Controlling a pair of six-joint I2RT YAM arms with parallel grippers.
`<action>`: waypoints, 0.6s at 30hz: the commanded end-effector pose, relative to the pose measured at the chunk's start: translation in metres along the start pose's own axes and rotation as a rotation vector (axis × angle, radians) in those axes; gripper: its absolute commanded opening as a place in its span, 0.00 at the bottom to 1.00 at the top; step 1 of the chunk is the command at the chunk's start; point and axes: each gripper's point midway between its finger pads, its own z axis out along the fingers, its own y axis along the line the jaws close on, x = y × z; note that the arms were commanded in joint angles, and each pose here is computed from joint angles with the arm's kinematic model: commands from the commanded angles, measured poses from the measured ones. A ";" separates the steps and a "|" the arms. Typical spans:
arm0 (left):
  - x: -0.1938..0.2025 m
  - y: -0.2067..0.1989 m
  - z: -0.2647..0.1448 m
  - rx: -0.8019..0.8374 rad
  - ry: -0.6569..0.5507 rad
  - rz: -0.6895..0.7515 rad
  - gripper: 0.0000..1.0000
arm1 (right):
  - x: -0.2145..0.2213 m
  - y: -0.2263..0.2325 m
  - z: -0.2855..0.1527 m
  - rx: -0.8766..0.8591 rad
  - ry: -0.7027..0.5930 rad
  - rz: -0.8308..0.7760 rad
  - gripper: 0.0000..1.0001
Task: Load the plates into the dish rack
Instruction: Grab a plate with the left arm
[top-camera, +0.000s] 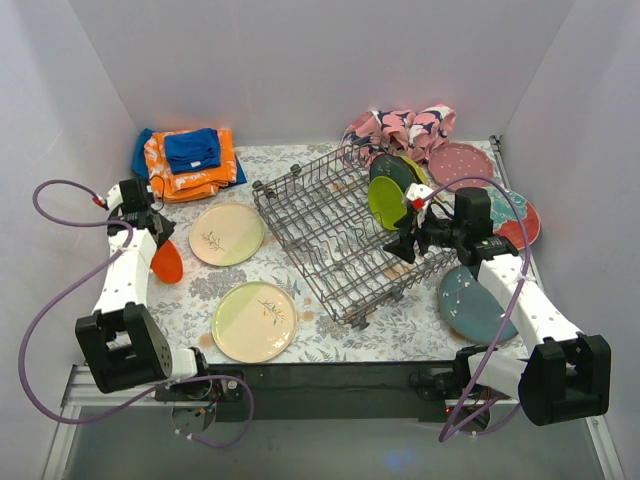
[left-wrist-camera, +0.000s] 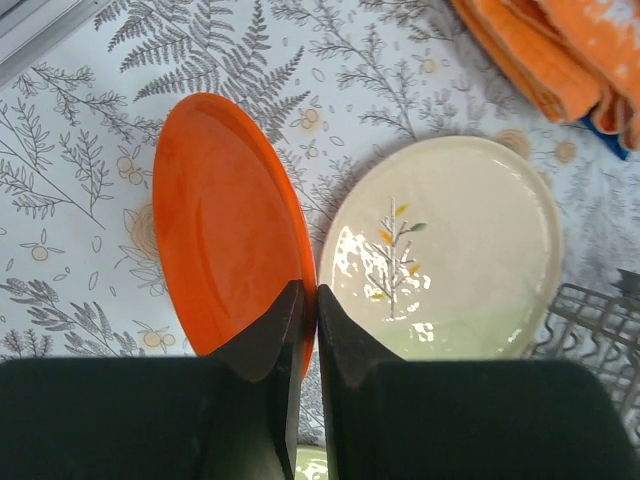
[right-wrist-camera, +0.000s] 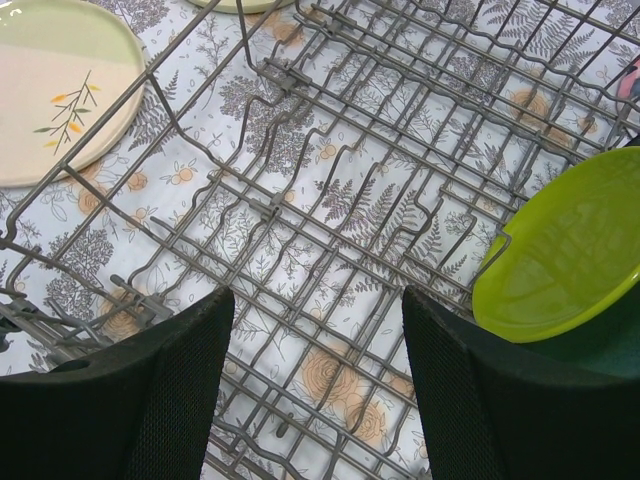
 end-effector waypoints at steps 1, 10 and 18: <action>-0.019 -0.022 -0.042 0.147 -0.048 -0.058 0.00 | -0.012 0.000 -0.002 -0.004 -0.039 -0.039 0.74; -0.019 -0.050 -0.085 0.349 -0.013 -0.136 0.00 | -0.018 0.002 -0.001 -0.040 -0.046 -0.028 0.74; -0.014 -0.082 -0.124 0.552 0.066 -0.221 0.00 | -0.054 0.014 0.011 -0.105 -0.014 -0.103 0.74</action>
